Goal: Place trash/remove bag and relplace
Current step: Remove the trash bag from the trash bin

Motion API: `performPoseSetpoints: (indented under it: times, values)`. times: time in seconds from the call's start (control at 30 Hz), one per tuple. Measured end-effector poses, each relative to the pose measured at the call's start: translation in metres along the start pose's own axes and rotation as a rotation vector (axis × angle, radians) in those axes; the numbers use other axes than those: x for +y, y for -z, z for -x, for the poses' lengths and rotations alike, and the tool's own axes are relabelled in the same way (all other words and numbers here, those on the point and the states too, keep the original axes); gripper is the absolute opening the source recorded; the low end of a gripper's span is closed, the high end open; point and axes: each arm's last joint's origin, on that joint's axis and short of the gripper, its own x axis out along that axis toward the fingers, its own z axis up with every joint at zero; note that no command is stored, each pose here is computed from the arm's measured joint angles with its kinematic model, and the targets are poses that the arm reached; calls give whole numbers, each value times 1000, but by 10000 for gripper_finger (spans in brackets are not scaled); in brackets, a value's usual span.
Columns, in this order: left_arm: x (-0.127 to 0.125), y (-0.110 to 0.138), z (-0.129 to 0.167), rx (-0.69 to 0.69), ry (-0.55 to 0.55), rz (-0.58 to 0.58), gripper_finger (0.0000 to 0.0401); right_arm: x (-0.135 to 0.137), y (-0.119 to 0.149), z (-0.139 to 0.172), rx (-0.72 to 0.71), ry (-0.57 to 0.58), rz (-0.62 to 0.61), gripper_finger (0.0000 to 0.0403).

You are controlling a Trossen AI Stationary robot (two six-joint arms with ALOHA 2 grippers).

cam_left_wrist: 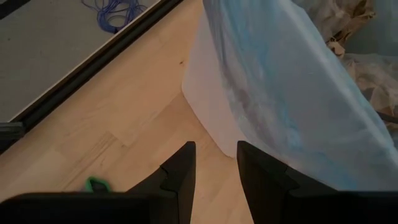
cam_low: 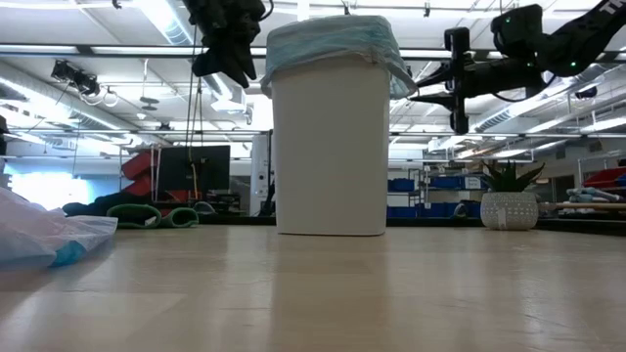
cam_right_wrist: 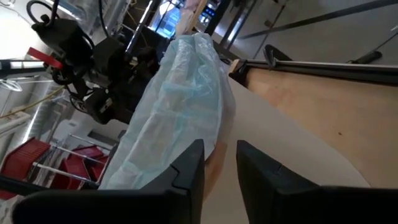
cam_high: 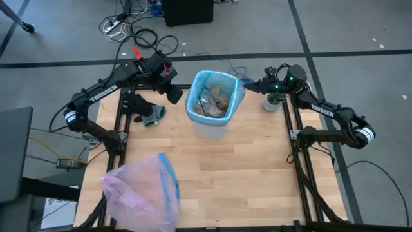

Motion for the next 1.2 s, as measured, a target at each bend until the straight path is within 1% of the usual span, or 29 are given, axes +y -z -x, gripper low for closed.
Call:
performPoseSetpoints:
  times: [0.13,0.23,0.33,0.47,0.5,0.63,0.77,1.03,1.2]
  values:
    - [0,0,0,-2,1,-4,126,1,1,-1,5,-1,-2,105]
    - [0,0,0,-2,1,-8,126,0,2,-2,8,8,-13,106]
    - [0,0,0,-2,1,-8,126,-3,3,-3,16,18,-19,82]
    - [0,0,0,-3,3,-8,126,-8,4,-6,31,25,10,16]
    - [0,0,0,-2,4,-11,126,-8,5,-6,33,25,22,9]
    - [0,0,0,2,0,-17,126,-7,4,-6,3,38,35,1]
    - [1,2,0,19,-32,-28,126,1,1,-2,-77,60,80,0]
    - [3,4,0,33,-83,-37,126,19,9,16,-177,216,194,0]
    - [7,3,1,22,-100,-26,126,40,18,29,-278,314,327,0]
